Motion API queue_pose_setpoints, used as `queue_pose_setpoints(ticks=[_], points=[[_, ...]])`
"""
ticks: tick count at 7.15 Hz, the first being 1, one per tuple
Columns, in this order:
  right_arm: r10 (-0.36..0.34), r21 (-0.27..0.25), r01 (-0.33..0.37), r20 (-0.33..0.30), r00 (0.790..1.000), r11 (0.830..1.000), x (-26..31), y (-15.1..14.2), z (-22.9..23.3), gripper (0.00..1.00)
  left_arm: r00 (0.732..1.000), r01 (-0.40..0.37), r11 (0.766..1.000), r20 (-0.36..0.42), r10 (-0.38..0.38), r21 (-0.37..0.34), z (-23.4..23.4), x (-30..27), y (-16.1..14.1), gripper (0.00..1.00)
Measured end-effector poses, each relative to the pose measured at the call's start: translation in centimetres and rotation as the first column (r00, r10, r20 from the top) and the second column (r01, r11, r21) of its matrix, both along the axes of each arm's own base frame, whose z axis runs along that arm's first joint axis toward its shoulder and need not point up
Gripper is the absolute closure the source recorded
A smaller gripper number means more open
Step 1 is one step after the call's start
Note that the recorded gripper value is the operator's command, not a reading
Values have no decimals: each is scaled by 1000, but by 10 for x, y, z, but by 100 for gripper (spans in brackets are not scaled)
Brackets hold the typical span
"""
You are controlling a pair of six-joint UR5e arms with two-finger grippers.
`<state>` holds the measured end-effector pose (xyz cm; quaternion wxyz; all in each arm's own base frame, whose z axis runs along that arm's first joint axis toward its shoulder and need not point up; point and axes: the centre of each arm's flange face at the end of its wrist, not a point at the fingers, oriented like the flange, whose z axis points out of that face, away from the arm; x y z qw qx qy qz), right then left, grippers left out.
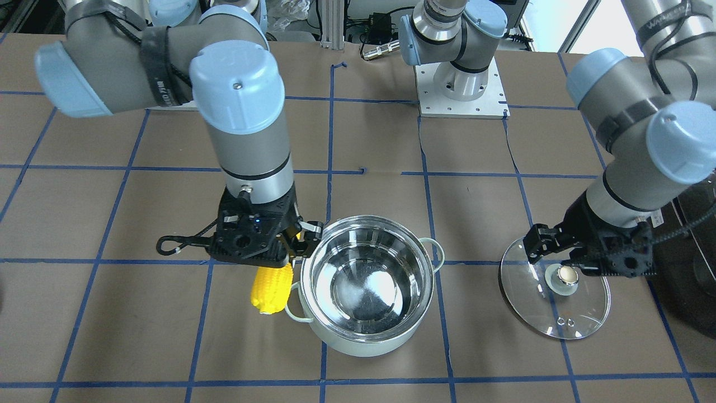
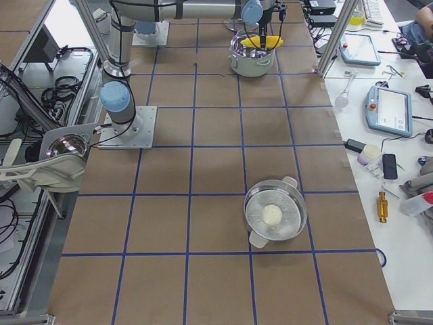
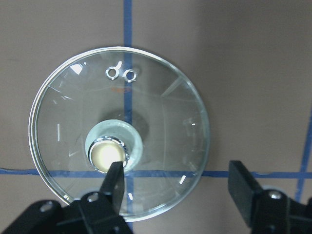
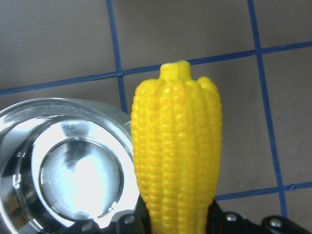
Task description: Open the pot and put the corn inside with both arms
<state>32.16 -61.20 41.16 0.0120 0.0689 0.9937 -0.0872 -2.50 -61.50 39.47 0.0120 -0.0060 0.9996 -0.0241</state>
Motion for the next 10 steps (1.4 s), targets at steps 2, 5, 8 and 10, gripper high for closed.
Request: queue_pose_setpoints(ticks=[2, 5, 8, 10], points=[[-31, 2, 31, 17, 999, 1000, 51, -8, -27, 100, 1000, 12, 1000, -2, -12, -26, 67, -71, 37, 22], [-46, 32, 45, 25, 999, 998, 91, -5, -59, 72, 999, 48, 999, -21, -48, 10, 110, -107, 97, 20], [-37, 65, 34, 55, 998, 997, 100, -1, -79, 0, 997, 73, 997, -36, -73, -5, 125, -116, 120, 14], [-39, 60, 35, 72, 997, 998, 101, 1, -82, 0, 997, 72, 997, -31, -72, 6, 128, -113, 127, 11]])
